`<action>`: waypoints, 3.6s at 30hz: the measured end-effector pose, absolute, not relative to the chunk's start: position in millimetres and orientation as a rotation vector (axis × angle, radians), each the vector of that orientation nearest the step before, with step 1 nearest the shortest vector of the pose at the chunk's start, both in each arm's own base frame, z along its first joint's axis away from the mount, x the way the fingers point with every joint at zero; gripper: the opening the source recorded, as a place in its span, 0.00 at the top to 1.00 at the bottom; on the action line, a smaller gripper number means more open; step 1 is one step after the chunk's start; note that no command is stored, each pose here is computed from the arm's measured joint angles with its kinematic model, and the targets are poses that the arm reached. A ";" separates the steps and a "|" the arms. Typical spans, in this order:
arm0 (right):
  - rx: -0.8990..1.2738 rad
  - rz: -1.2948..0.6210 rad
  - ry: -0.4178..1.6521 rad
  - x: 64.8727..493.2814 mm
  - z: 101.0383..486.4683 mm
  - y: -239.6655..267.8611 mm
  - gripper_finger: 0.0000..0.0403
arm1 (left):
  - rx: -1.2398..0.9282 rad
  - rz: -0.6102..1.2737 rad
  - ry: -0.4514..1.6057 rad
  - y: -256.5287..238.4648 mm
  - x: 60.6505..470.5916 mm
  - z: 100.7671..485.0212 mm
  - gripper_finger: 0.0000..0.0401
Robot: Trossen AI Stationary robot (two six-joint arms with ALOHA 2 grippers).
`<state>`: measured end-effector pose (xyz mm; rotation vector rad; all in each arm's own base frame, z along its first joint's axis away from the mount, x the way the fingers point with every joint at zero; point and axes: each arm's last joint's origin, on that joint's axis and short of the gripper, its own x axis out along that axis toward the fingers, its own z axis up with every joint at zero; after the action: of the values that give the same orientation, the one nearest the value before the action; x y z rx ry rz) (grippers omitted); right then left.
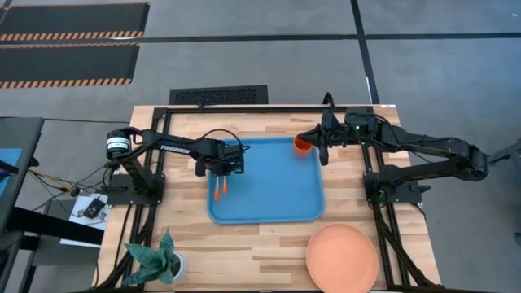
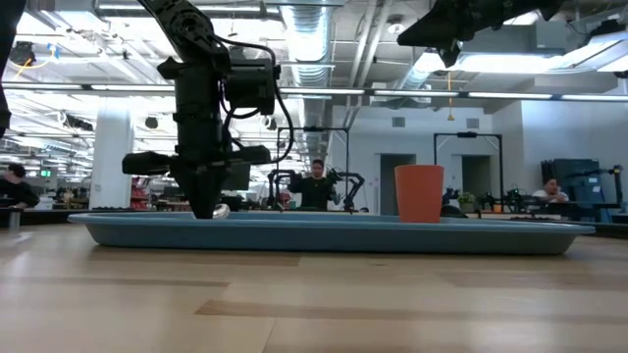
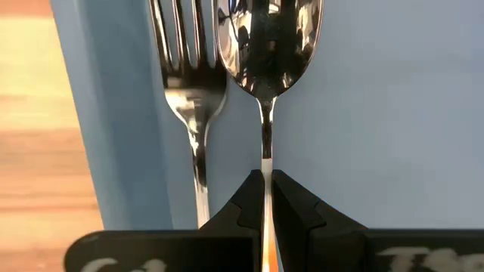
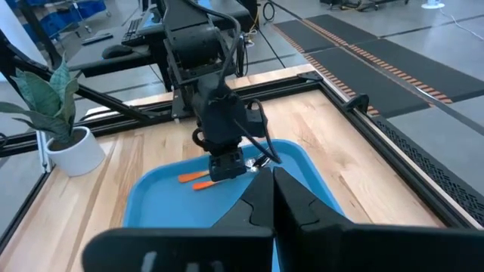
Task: Pick and place plate/cup/fork/spoon on tray
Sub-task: Put the orange spoon to the right of the orange fork on the blue serving tray, then adjust the blue serving tray
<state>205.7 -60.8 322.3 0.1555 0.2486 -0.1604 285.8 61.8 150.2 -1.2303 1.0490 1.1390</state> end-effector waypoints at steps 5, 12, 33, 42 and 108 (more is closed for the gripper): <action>0.156 -0.161 0.249 205.7 322.3 -60.8 0.97 | -1.219 1.122 1.061 63.7 285.4 150.2 1.00; 0.156 -0.160 0.249 205.7 322.3 -60.8 0.97 | -1.226 1.104 1.076 63.8 285.3 150.3 1.00; 0.154 -0.160 0.249 205.7 322.3 -60.8 0.97 | -1.237 1.096 1.070 63.8 286.2 150.4 1.00; 0.144 -0.159 0.250 205.7 322.2 -60.8 0.97 | -1.242 1.075 1.084 63.3 285.3 148.6 1.00; 0.311 -0.135 0.466 206.9 302.8 -8.9 0.98 | -0.447 0.117 0.964 -137.5 218.7 185.5 1.00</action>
<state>206.9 -8.9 302.8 0.3110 0.4656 -0.1349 218.7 -137.5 185.5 -0.4472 0.9637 0.1175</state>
